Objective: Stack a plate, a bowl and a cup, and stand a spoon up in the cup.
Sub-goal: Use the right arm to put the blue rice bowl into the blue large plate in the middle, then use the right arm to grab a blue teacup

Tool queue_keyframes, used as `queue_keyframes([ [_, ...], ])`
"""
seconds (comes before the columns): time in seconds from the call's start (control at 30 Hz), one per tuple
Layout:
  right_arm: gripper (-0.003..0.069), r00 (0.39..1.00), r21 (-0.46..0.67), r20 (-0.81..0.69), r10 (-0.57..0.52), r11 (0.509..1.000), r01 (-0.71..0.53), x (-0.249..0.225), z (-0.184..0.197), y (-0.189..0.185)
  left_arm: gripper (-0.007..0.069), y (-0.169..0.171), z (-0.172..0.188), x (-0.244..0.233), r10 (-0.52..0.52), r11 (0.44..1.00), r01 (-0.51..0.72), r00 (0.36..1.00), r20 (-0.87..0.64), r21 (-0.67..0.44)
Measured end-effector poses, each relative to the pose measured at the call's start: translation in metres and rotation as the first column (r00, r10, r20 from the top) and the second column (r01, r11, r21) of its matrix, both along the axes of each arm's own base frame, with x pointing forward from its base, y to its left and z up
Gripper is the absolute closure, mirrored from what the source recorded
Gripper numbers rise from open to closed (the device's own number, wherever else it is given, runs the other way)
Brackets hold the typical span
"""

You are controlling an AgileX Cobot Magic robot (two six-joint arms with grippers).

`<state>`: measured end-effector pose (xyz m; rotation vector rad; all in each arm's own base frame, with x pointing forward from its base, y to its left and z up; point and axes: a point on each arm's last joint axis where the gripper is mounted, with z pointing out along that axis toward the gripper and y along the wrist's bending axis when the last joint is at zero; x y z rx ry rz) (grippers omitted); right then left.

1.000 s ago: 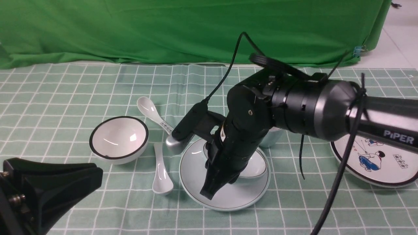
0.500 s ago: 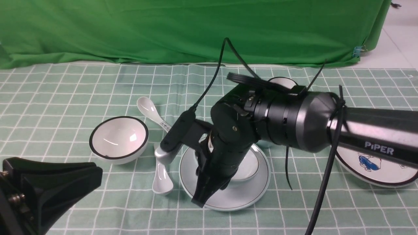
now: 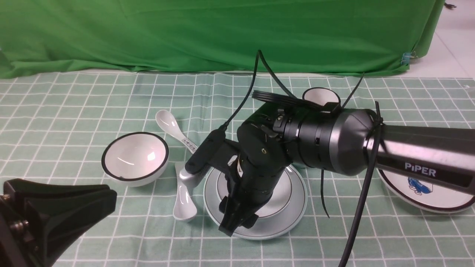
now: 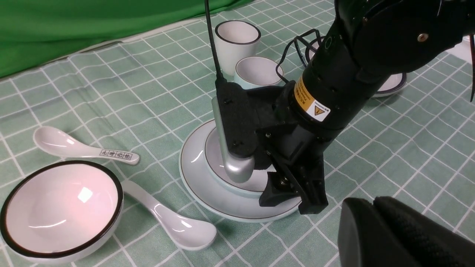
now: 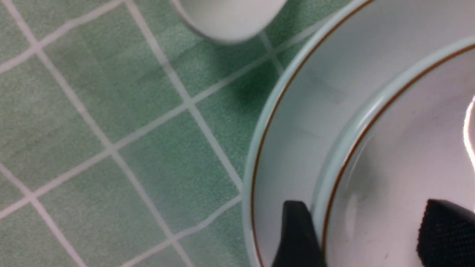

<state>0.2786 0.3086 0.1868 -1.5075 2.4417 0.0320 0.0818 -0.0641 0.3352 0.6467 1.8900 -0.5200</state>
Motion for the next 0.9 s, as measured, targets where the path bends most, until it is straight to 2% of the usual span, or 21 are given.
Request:
queue_keyframes([
  [0.17, 0.0204, 1.000, 0.000, 0.000, -0.022, 1.000, 0.022, 0.002, 0.000, -0.002, 0.0608, 0.000, 0.000, 0.000, 0.000, 1.000, 0.000, 1.000, 0.000, 0.000],
  [0.33, 0.0204, 1.000, 0.025, 0.019, -0.023, 0.999, 0.022, -0.003, 0.016, -0.002, 0.0608, 0.000, 0.000, 0.000, 0.001, 1.000, -0.001, 1.000, 0.002, 0.004],
  [0.5, 0.0209, 0.995, 0.098, 0.101, -0.024, 0.995, 0.014, -0.011, 0.070, -0.015, 0.0608, 0.000, 0.000, 0.000, 0.002, 1.000, -0.002, 1.000, 0.004, 0.010],
  [0.63, 0.0209, 0.989, 0.067, 0.101, -0.109, 0.992, 0.102, 0.010, 0.084, -0.045, 0.0608, 0.001, 0.000, 0.000, 0.004, 1.000, -0.004, 1.000, 0.008, 0.016],
  [0.73, 0.0209, 0.972, 0.019, 0.057, -0.226, 0.974, 0.225, 0.043, 0.083, -0.075, 0.0608, 0.001, 0.000, 0.001, 0.008, 1.000, -0.008, 1.000, 0.014, 0.013],
  [0.9, 0.0209, 0.954, 0.016, 0.018, -0.298, 0.954, 0.298, 0.080, 0.085, -0.091, 0.0608, 0.001, 0.001, 0.002, 0.013, 1.000, -0.013, 1.000, 0.023, 0.008],
])
